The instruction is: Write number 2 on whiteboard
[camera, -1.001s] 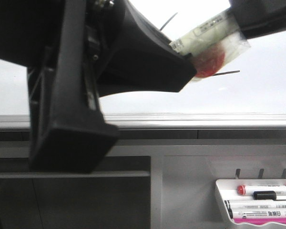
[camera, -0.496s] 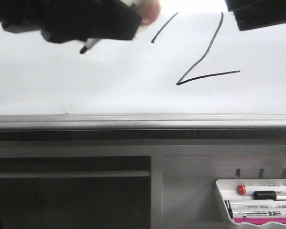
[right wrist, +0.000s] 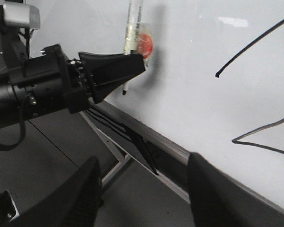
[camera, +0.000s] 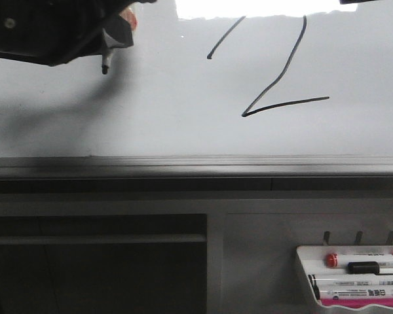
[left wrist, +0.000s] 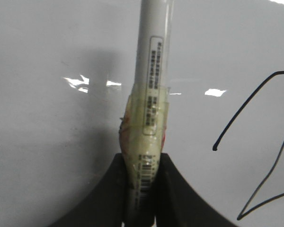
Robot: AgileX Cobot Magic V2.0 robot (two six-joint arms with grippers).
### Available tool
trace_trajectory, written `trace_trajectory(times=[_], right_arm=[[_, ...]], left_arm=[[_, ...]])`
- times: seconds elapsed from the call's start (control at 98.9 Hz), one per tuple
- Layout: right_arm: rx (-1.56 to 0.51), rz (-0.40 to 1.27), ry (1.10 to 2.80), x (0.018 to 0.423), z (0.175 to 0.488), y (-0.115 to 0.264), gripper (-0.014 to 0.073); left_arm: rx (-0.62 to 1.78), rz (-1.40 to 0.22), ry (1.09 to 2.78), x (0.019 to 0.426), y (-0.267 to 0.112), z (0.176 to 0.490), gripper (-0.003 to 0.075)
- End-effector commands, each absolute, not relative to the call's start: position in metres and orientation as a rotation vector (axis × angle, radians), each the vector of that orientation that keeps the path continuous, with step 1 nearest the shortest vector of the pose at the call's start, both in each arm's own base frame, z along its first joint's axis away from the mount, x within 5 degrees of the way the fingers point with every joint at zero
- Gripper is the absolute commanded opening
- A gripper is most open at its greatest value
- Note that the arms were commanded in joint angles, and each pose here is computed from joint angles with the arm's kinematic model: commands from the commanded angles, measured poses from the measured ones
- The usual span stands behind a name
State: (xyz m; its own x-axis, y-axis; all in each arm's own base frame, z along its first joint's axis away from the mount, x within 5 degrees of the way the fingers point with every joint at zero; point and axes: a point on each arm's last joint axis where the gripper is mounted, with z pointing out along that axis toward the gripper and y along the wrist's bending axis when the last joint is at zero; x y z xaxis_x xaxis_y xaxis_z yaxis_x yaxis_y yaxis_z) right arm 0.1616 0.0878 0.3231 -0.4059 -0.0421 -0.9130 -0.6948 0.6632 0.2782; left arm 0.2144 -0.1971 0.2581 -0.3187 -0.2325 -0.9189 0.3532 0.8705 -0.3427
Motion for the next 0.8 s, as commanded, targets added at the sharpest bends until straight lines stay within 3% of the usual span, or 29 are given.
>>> trace_trajectory(times=[0.0,0.627,0.698,0.789], right_arm=[[-0.546,0.844,1.813,0.160,0.337,0.088,0.0362],[-0.527,0.807,1.814,0.162,0.336,0.086,0.0362],[-0.527,0.807,1.814,0.162,0.336,0.086,0.0362],[-0.527,0.807,1.814,0.162,0.336,0.086,0.0362]], left_arm=[[0.044,-0.592,1.688,0.225,-0.203,0.277,-0.0020],[0.065,-0.539,1.697,0.239,-0.213,0.263,-0.0014],[0.063,-0.535,1.704,0.241,-0.211,0.262,0.0024],[0.060,-0.531,1.709,0.242,-0.210,0.261,0.0128]])
